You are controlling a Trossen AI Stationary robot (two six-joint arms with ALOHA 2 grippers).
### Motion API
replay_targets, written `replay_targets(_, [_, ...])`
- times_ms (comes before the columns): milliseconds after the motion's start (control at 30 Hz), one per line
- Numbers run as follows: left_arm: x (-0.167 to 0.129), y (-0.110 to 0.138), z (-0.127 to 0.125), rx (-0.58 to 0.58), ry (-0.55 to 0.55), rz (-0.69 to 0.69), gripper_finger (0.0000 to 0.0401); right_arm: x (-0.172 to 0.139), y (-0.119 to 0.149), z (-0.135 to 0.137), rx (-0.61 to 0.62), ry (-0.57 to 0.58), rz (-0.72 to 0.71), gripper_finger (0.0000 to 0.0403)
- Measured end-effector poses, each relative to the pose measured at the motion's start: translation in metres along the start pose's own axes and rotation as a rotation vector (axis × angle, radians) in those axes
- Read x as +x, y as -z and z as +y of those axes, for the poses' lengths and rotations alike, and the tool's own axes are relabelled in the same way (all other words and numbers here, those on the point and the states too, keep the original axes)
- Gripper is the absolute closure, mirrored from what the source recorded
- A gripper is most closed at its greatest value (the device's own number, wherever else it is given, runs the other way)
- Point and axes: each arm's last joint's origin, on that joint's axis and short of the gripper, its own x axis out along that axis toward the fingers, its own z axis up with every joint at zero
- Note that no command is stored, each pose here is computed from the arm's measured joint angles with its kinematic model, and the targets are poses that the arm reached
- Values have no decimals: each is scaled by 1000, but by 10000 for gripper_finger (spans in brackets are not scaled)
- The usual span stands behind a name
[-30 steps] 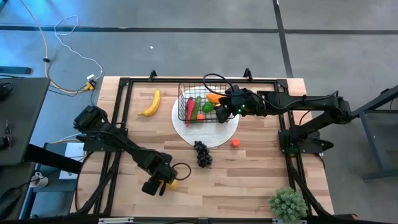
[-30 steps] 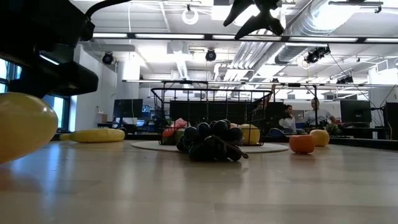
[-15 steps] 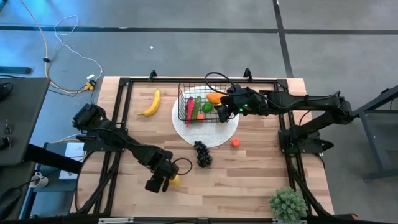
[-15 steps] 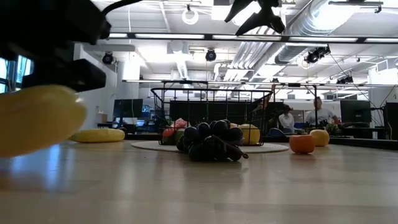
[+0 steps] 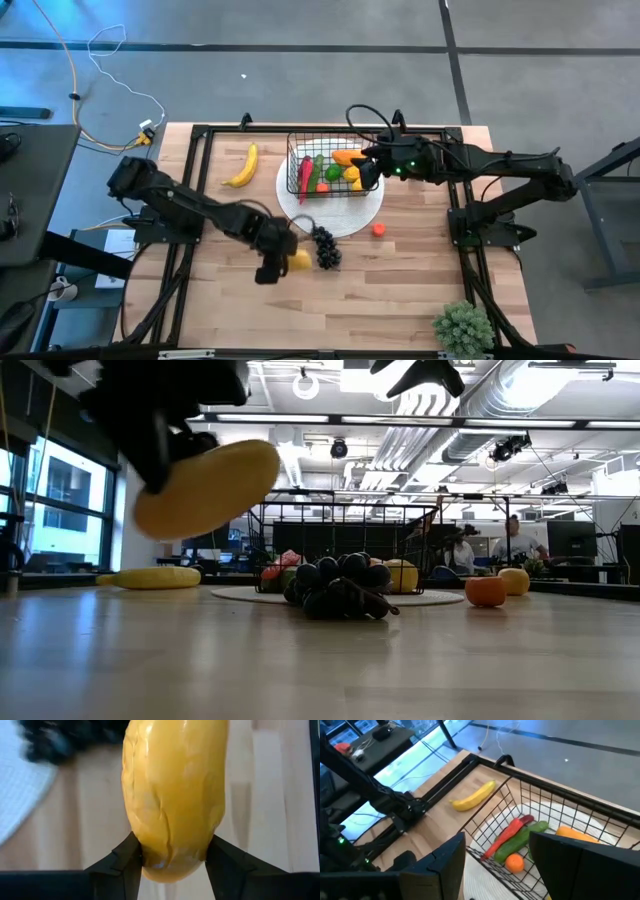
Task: Build produce basket
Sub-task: Put the yellow mango into the wire basket
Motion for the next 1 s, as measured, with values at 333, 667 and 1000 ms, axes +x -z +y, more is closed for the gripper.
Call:
replay_targets(333, [-40,-17,48,-47,-35,-195,240,0,-3,0,-15,28,-45,203])
replay_targets(667, [-91,-44,101,6,-177,-371,239,6,-16,-14,30,87,-114,203])
replay_targets(1000, [-126,-52,153,-75,-313,-499,239,11,-31,-24,5,45,-146,202])
